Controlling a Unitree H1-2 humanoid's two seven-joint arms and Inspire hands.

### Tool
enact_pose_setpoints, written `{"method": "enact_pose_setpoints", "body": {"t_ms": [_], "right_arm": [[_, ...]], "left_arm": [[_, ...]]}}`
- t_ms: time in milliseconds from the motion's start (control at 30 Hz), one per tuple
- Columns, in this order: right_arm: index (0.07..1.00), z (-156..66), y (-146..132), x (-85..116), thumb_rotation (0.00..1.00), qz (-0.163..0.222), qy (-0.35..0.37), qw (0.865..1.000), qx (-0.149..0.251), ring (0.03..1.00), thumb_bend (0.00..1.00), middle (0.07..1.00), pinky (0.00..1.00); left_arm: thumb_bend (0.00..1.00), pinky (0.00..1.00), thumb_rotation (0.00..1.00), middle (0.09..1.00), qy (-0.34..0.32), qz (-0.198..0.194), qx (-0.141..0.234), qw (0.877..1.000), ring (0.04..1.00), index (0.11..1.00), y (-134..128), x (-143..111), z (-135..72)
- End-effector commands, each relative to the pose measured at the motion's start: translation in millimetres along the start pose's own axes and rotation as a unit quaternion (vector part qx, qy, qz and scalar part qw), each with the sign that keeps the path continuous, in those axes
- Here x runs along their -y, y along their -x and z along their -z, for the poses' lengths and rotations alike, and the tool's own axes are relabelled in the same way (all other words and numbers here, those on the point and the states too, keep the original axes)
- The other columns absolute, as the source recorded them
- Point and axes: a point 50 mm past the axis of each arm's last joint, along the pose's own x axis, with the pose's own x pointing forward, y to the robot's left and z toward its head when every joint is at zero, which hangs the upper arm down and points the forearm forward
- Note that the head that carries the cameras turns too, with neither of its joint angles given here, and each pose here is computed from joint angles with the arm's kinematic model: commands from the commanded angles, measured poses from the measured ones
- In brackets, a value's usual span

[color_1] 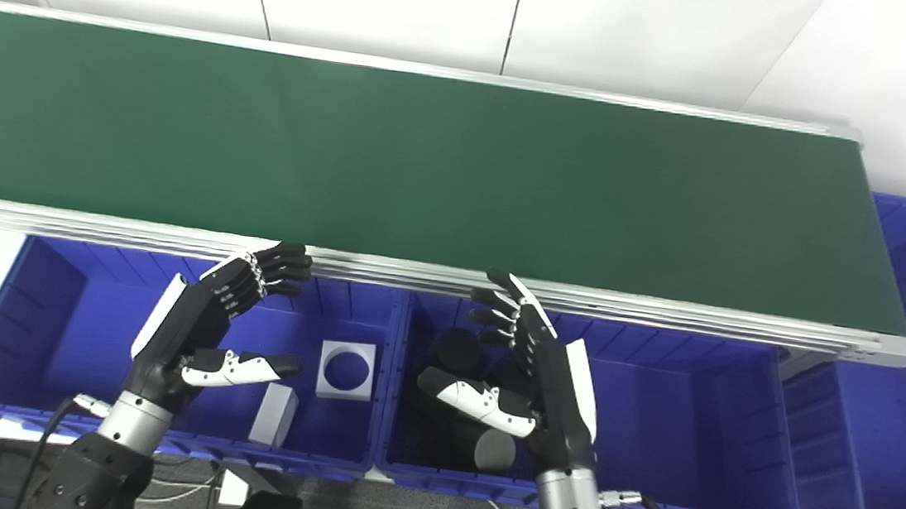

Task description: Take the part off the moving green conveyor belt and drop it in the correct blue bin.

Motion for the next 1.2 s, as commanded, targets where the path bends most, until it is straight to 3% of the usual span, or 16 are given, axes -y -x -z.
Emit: {"method": "enact_pose_setpoints", "body": {"t_ms": [0,1167], "right_arm": [[0.848,-10.0,-3.5,1.3,0.33,0.001,0.003,0.999,0.044,0.724,0.86,0.763,0.66],[0.83,-8.0,-5.8,4.5,0.34,0.005,0.03,0.999,0.04,0.689,0.79,0.72,0.62]], "left_arm": [[0.8,0.7,0.24,0.777,-0.003,-0.001,0.023,1.0,0.753,0.779,-5.8,1.1,-5.7],[0.8,0.7,0.25,0.774,-0.002,-0.001,0.023,1.0,0.747,0.771,-10.5,6.0,-3.2]]}}
